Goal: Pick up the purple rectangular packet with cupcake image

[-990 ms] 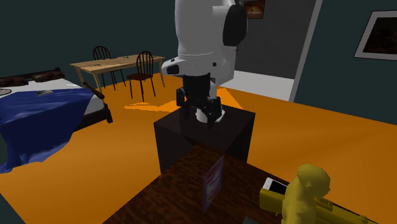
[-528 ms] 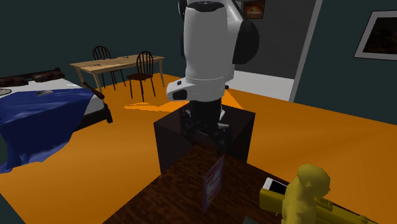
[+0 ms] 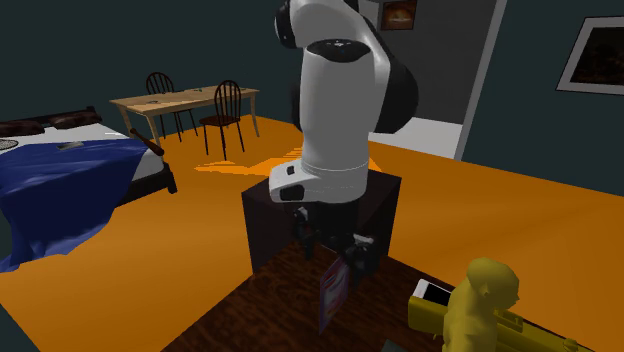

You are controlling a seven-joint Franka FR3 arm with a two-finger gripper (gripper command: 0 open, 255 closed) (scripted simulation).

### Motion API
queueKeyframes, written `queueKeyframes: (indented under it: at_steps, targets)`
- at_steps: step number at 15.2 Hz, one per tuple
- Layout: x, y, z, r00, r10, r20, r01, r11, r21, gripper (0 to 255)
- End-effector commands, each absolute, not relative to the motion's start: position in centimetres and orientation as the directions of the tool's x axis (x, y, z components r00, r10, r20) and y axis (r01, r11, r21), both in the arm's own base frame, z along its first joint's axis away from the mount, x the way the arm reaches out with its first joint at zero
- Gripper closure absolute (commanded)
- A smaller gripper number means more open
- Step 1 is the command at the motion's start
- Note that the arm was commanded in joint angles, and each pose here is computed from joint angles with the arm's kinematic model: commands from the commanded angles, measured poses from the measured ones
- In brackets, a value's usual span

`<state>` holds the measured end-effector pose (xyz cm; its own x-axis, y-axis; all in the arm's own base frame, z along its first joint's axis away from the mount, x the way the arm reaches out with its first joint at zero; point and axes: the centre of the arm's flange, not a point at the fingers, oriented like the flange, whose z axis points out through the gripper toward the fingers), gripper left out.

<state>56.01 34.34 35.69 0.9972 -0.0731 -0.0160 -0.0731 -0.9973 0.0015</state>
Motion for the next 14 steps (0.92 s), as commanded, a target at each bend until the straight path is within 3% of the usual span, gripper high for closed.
queueKeyframes:
  at_steps: [1,4,5,14]
  targets:
    - [55.94,34.38,34.51,0.997,-0.073,-0.015,-0.073,-0.997,0.001,0]
    - [55.93,34.38,33.68,0.997,-0.073,-0.015,-0.073,-0.997,0.001,0]
    - [55.94,34.33,33.60,0.997,-0.073,-0.015,-0.073,-0.997,0.001,255]
    - [55.94,34.38,33.68,0.997,-0.073,-0.015,-0.073,-0.997,0.001,255]
